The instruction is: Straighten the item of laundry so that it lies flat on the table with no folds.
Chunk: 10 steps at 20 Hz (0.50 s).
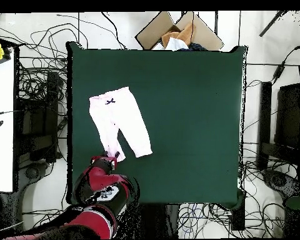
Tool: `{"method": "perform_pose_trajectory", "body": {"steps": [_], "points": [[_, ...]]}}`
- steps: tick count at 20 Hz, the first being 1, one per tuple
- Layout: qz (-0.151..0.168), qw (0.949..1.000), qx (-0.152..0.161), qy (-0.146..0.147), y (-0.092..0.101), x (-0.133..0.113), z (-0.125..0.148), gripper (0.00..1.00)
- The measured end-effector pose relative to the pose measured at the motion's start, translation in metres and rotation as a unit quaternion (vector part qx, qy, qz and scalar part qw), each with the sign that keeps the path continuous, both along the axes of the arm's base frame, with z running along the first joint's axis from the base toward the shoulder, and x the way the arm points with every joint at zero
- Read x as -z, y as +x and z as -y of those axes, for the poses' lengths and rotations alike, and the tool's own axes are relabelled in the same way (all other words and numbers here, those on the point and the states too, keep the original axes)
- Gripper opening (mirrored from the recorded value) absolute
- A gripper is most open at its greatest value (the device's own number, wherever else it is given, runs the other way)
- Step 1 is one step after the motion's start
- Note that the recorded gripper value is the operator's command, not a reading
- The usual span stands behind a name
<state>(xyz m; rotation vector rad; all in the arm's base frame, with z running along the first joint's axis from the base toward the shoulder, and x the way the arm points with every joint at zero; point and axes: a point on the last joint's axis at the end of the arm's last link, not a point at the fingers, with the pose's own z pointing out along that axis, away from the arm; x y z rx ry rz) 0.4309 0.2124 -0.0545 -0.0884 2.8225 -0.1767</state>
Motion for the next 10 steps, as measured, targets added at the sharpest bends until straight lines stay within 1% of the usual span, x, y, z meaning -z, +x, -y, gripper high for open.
{"method": "perform_pose_trajectory", "body": {"steps": [4,10], "points": [[-0.007,0.9999,0.007,0.006,-0.0066,-0.0003,-0.0062,1.00],[-0.006,0.9999,0.016,0.004,-0.0086,-0.0005,-0.0108,1.00]]}}
